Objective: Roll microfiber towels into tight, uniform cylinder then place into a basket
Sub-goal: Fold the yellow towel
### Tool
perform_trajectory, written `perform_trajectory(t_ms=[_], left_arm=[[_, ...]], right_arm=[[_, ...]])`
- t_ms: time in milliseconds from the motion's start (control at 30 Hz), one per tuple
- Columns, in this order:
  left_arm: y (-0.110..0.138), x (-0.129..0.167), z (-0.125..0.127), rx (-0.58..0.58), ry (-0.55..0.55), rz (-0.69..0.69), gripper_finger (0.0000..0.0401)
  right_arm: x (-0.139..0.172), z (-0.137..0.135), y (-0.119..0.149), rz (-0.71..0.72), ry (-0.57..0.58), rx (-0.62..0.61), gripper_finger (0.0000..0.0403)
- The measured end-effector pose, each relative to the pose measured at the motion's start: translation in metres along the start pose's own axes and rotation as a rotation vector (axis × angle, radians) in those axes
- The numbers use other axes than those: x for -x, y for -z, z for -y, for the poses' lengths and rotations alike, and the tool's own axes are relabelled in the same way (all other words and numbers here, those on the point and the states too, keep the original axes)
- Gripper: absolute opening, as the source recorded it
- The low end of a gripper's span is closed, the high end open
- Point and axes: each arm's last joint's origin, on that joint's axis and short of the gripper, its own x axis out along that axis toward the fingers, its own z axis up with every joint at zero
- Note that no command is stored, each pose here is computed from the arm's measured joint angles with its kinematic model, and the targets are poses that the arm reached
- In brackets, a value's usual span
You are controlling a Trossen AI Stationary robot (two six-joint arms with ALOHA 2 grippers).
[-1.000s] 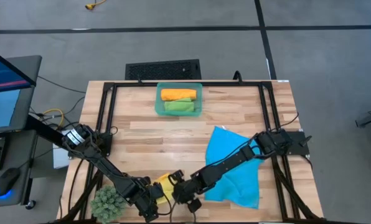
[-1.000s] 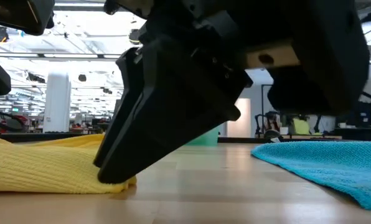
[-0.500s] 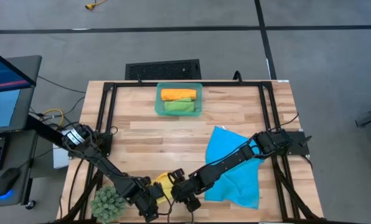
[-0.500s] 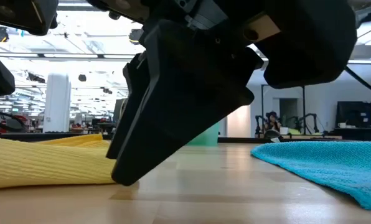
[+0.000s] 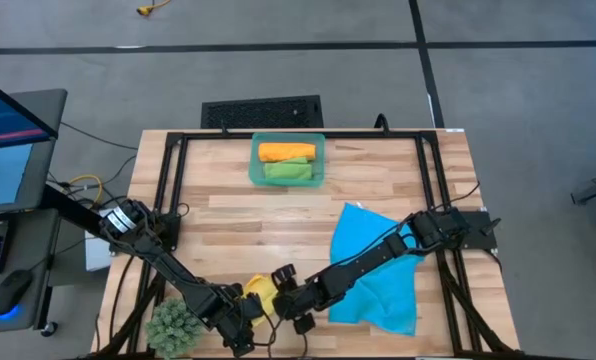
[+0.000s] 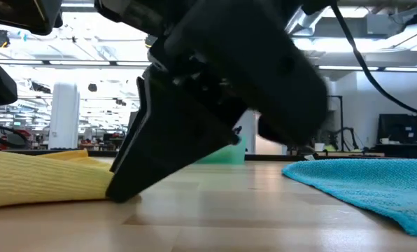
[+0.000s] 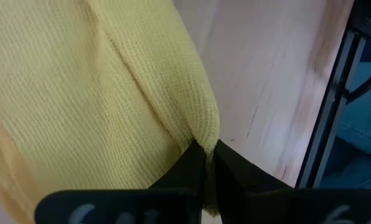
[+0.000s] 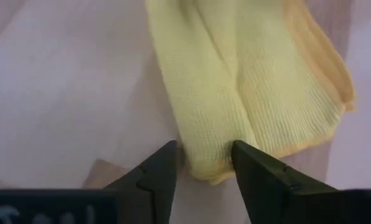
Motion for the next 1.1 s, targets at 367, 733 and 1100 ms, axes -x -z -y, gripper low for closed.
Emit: perform_trajectory(t_ms=[367, 733, 1100], left_arm=[[0.000, 0.000, 0.000, -0.026, -0.006, 0.006, 0.0011], [-0.001, 0.000, 0.000, -0.029, -0.005, 0.006, 0.0023], [-0.001, 0.000, 0.000, -0.074, -0.006, 0.007, 0.0087]], right_arm=[[0.002, -0.006, 0.001, -0.013, -0.004, -0.074, 0.0015], [0.012, -0.024, -0.008, -0.049, -0.243, -0.317, 0.0011], [0.013, -0.026, -0.011, -0.067, -0.375, -0.480, 0.0016]])
